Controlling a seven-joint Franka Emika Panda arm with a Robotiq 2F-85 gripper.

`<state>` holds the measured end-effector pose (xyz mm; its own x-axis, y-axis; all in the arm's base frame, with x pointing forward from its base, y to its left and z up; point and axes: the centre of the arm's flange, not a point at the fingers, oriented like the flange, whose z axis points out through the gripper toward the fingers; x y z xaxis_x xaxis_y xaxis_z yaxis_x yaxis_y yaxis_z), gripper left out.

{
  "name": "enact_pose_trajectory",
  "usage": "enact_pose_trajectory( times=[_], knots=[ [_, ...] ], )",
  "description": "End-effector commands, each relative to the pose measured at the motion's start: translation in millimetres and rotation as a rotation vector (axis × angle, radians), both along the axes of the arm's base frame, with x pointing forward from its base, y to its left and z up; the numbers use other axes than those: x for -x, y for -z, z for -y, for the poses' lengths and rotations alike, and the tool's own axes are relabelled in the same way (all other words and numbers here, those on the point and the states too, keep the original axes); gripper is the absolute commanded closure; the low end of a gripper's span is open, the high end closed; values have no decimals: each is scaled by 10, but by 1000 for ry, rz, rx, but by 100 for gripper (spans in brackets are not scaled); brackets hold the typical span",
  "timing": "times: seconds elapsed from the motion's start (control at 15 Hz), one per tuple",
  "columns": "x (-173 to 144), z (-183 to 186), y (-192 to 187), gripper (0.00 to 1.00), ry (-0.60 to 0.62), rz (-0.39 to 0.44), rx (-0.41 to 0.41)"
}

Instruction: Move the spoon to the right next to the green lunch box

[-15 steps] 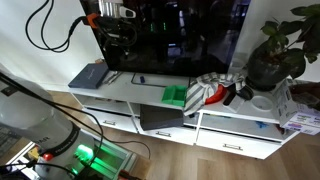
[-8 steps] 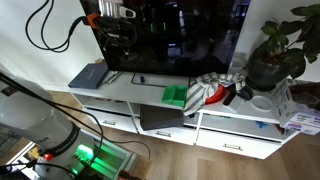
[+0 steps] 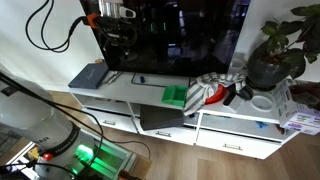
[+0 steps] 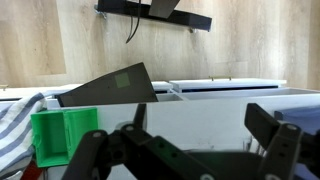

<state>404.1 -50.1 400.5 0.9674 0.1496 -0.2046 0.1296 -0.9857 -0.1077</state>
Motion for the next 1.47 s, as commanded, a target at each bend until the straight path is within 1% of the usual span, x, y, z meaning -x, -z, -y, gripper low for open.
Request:
enact_pose_trajectory(
  times=[0.0, 0.47, 0.53, 0.6, 0.67, 0.8, 1.0, 1.07, 1.2, 1.27, 1.33, 1.4],
  knots=[
    [0, 0, 0, 0, 0, 0, 0],
    [0, 0, 0, 0, 0, 0, 0],
    [-52, -69, -49, 0, -4, -13, 4],
    [-137, -240, -141, 0, -14, -18, 35],
    [-167, -341, -188, 0, -26, -15, 42],
    [-247, -699, -290, 0, -54, -19, 82],
    [-272, -1330, -348, 0, -110, -13, 140],
    [-262, -1486, -352, 0, -119, -12, 156],
    [-209, -1791, -274, 0, -101, 11, 181],
    [-185, -1911, -202, 0, -73, 39, 190],
    [-172, -1998, -150, 0, -70, 48, 196],
    [-185, -2089, -27, 0, -49, 97, 205]
  ],
)
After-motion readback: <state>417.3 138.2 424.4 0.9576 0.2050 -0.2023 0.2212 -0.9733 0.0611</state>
